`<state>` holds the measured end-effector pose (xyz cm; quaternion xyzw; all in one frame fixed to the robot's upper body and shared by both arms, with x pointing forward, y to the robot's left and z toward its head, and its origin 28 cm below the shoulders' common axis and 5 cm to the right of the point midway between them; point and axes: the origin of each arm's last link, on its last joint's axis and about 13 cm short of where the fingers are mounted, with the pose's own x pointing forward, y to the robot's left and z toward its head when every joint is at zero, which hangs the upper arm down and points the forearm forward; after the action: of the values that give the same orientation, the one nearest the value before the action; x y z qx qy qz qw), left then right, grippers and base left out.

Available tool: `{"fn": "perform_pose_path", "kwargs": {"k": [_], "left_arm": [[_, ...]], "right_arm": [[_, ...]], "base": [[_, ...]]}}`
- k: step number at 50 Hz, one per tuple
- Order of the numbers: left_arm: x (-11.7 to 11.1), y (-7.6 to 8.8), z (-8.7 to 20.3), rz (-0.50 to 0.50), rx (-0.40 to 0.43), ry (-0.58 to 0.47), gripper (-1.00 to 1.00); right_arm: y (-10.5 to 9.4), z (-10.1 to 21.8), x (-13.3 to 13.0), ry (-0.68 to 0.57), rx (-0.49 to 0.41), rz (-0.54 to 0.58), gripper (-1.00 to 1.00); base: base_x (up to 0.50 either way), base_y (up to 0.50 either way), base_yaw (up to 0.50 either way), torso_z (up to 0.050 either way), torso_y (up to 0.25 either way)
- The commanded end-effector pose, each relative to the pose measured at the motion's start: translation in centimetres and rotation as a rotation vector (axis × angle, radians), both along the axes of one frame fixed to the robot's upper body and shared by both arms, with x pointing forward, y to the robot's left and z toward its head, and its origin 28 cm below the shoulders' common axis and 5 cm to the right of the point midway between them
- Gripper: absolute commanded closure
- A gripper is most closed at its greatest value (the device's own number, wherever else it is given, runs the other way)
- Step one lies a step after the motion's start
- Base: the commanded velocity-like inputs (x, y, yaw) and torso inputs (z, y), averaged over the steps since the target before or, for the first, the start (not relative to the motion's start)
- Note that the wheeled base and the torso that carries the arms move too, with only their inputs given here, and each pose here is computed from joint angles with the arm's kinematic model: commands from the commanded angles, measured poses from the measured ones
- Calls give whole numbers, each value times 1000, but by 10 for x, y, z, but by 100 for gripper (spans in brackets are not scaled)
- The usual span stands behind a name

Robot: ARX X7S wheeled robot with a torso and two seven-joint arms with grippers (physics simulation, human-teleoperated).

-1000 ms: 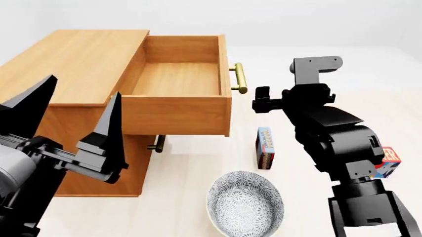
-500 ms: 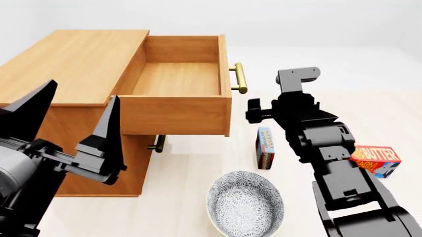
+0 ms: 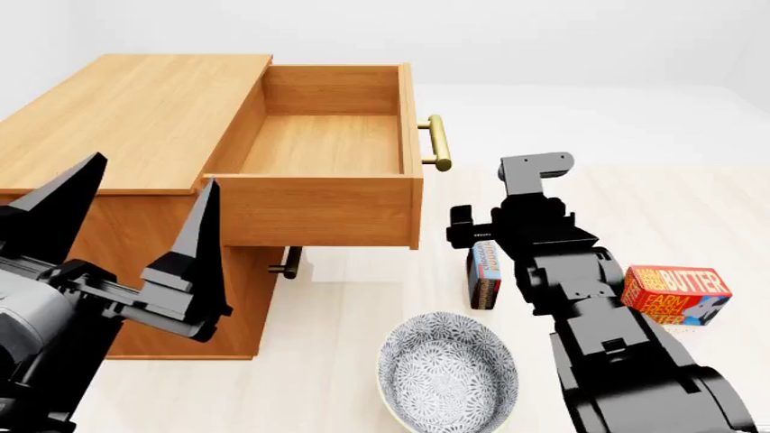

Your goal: Put the chocolate pudding in the top drawer of the cabinet and close it.

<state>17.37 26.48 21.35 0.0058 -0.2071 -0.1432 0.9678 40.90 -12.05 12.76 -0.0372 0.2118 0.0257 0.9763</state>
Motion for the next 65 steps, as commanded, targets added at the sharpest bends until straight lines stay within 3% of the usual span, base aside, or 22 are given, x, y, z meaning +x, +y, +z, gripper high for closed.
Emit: {"fn": "perform_pose_path", "kwargs": {"k": [1,22,34,65], "left_arm": [[0,0,-1,3,9,0,-100],[2,-2,-5,-7,22,10,-100],[1,-3,-6,-10,26,13,-100],[-1,-2,-8,-7,25,22,-100]], "right_arm": [[0,-18,-6,5,8,-2,-100],[-1,-39,-14,24,48,-2,-100],[0,-40,-16,93,76,-2,-100],[1,-55,-25,157,67,-15,-100]], "base": [[0,0,0,0,0],[0,0,0,0,0],[0,0,0,0,0],[0,0,0,0,0]]}}
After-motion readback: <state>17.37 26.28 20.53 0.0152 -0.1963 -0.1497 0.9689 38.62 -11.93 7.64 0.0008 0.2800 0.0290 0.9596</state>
